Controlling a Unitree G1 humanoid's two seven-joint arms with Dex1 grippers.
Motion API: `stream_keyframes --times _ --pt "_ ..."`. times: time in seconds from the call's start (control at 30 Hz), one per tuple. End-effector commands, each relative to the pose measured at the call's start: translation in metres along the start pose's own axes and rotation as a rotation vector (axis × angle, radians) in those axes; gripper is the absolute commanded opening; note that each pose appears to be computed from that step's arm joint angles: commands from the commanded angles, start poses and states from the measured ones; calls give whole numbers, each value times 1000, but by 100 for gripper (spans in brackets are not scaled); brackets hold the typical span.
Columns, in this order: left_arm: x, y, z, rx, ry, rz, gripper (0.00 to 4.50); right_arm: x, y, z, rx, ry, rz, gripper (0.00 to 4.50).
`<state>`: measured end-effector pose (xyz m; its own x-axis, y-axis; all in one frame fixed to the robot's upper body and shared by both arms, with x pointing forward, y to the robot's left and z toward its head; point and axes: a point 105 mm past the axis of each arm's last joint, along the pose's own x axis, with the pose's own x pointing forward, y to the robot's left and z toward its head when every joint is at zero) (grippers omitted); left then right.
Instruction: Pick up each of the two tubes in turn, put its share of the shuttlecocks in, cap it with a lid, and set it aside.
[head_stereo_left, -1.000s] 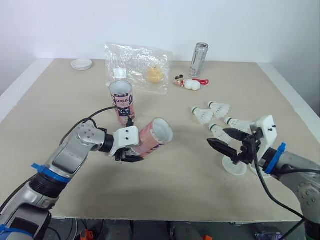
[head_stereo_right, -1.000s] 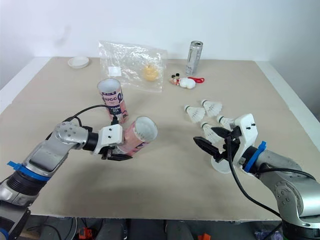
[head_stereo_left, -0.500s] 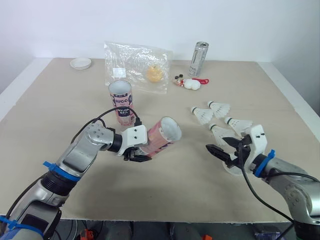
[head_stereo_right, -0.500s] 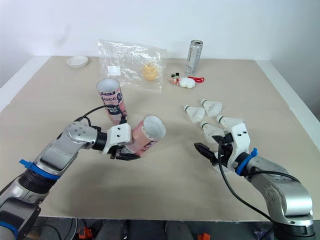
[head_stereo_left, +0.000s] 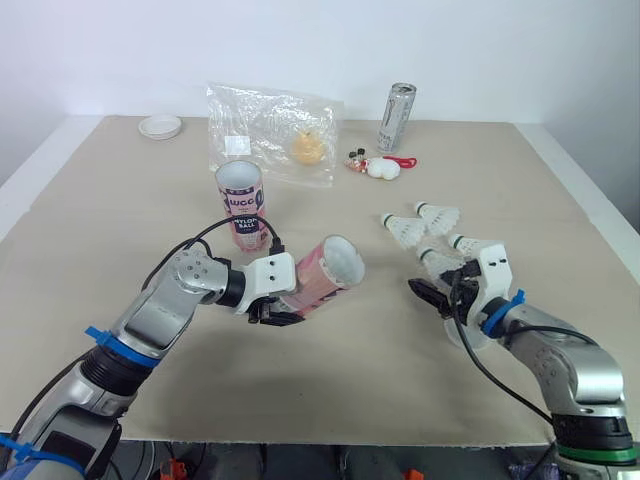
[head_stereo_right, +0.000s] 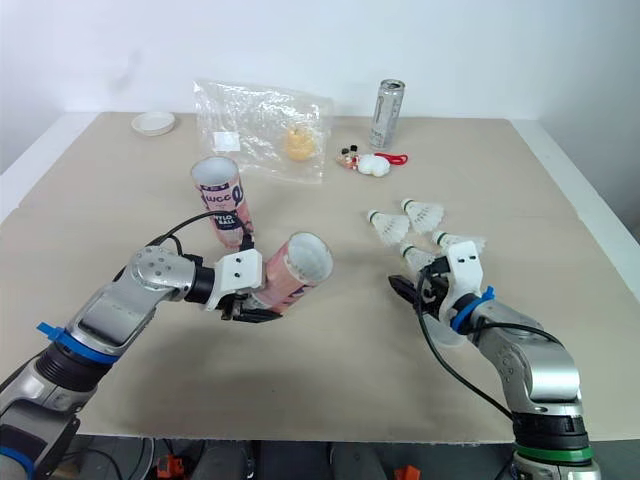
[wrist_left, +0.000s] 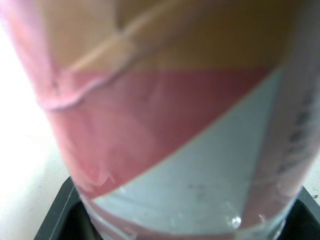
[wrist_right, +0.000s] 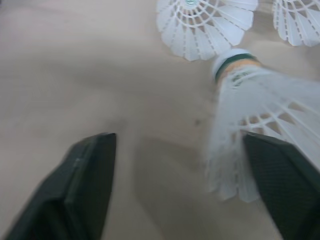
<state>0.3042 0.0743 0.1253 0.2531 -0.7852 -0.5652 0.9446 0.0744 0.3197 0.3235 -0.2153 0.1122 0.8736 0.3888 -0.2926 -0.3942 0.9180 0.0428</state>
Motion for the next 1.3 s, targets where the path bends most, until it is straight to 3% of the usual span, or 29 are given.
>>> stream_keyframes --times 0.03,0.13,0.17,0.5,0.83,1.0,1.2,1.3 --pt "-2 -3 -3 2 16 -3 275 2 -4 9 -41 -40 -25 190" --pt "-2 -3 -2 2 13 0 275 4 -5 10 -54 -46 -25 38" --pt "-2 -3 -2 2 12 -1 275 4 -4 10 -63 -42 -17 6" --pt "-2 -2 -7 -10 18 1 275 -3 6 26 -223 -53 68 6" --pt "-2 0 -14 -29 28 -2 275 -55 37 110 -628 -135 370 6" --pt "0 2 -15 -39 31 -8 275 -61 81 154 -875 -260 556 6" --pt "0 5 -13 -48 26 6 275 -55 118 146 -1024 -239 744 6" --pt "0 5 -12 -49 23 9 275 -51 120 137 -1111 -196 785 6"
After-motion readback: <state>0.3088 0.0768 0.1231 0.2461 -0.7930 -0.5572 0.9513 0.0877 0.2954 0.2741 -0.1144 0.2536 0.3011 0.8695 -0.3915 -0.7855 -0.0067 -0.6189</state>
